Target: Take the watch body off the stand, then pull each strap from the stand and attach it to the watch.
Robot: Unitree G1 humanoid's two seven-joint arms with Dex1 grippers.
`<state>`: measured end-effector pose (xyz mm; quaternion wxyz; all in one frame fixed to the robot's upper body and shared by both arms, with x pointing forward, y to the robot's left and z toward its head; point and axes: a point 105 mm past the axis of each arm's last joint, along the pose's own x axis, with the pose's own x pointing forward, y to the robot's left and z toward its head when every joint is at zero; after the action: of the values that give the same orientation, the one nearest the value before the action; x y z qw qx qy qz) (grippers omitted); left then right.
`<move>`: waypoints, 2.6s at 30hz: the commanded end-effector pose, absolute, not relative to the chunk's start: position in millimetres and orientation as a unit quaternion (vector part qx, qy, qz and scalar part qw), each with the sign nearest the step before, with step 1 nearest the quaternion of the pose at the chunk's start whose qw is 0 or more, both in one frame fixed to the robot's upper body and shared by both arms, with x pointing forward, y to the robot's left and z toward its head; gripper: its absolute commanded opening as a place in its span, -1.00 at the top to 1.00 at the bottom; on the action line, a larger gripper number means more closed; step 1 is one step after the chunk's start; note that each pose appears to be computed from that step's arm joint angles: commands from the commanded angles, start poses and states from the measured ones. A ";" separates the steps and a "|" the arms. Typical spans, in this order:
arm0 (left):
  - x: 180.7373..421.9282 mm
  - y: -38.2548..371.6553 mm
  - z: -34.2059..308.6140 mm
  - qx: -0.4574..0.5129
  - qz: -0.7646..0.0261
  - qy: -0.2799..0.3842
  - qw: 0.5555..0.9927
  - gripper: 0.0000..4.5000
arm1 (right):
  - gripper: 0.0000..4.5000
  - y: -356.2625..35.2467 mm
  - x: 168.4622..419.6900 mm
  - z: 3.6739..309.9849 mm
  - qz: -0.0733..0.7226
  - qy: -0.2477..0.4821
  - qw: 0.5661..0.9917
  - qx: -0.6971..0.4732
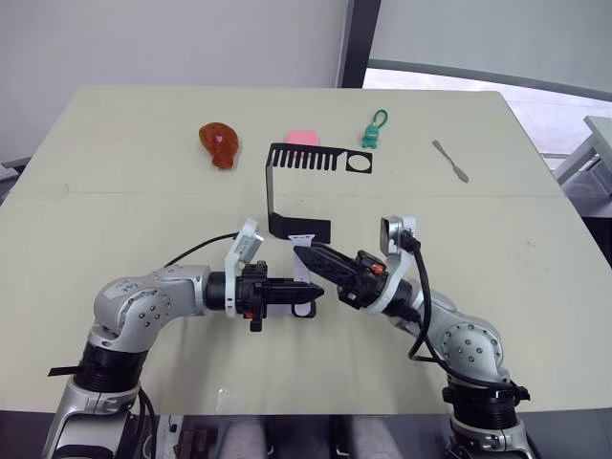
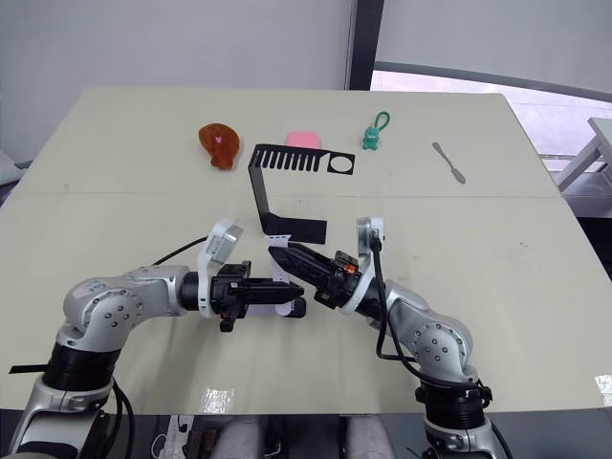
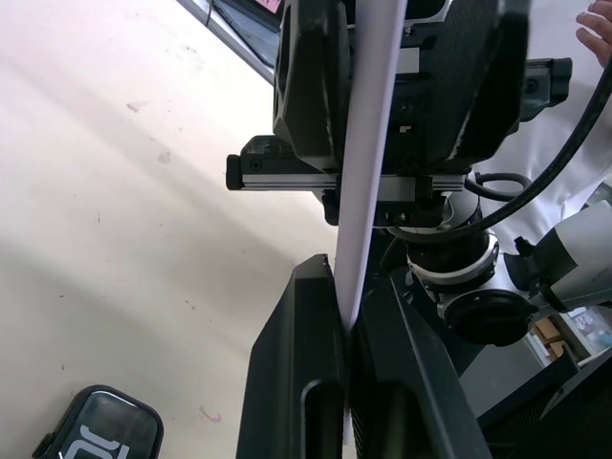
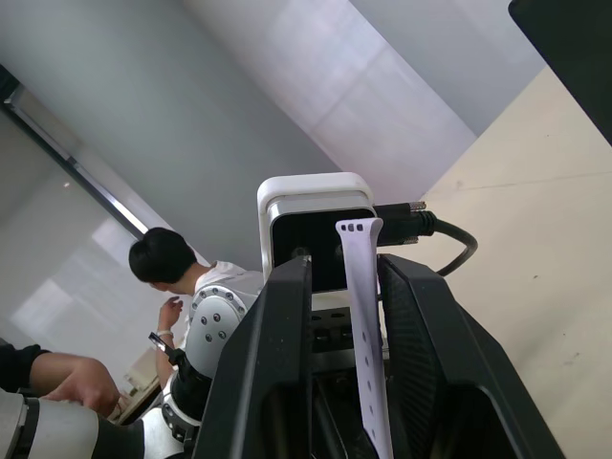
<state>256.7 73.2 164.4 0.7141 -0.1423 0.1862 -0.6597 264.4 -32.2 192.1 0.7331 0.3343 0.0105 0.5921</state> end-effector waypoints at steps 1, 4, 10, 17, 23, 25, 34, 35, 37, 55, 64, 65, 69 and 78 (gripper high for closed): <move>253.0 72.1 170.3 -0.133 -0.666 0.169 0.714 1.00 | 0.60 -33.1 263.6 200.7 0.597 -0.010 0.728 0.337; 253.3 71.9 170.4 -0.132 -0.666 0.168 0.715 1.00 | 0.99 -31.9 263.2 200.1 0.599 -0.008 0.726 0.338; 251.8 71.9 169.9 -0.129 -0.666 0.168 0.715 1.00 | 0.99 -29.7 259.7 199.6 0.609 -0.006 0.717 0.339; 245.9 72.8 173.5 -0.135 -0.679 0.159 0.704 1.00 | 0.99 -30.5 257.1 202.3 0.615 -0.012 0.713 0.337; 235.3 78.4 178.2 -0.021 -0.682 0.101 0.724 -0.06 | 1.00 -39.6 255.7 214.0 0.616 -0.033 0.721 0.314; 242.1 92.5 182.4 0.008 -0.653 0.065 0.754 -0.54 | 1.00 -48.5 255.2 218.9 0.611 -0.044 0.733 0.296; 255.2 202.2 198.1 0.150 -0.513 -0.026 0.845 -0.99 | 1.00 -105.6 253.1 205.5 0.565 -0.078 0.819 0.064; 253.4 213.6 198.7 0.171 -0.502 -0.027 0.848 -0.99 | 1.00 -115.3 255.5 203.0 0.550 -0.081 0.830 0.039; 250.0 232.4 196.5 0.213 -0.483 -0.017 0.849 -0.99 | 1.00 -130.9 257.7 197.0 0.528 -0.081 0.845 -0.001; 236.4 239.1 179.7 0.185 -0.487 0.052 0.852 -0.99 | 1.00 -210.7 259.0 167.0 0.423 -0.047 0.901 -0.085; 252.6 151.0 170.6 0.238 -0.570 0.077 0.783 -0.99 | 1.00 -177.9 259.1 171.1 0.486 -0.055 0.868 -0.087; 254.4 145.3 167.2 0.246 -0.573 0.081 0.778 -0.99 | 1.00 -176.0 259.5 170.7 0.489 -0.055 0.866 -0.087; 264.7 115.0 146.0 0.285 -0.597 0.097 0.744 -0.99 | 1.00 -166.2 260.4 166.8 0.507 -0.051 0.856 -0.084; 287.4 81.2 116.3 0.332 -0.591 0.105 0.727 -0.99 | 1.00 -153.9 257.1 161.1 0.527 -0.045 0.844 -0.085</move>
<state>282.0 84.3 111.0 0.7217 0.3183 0.1211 -0.6026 261.3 -158.8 151.5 0.8521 -0.0753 -0.0239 0.5173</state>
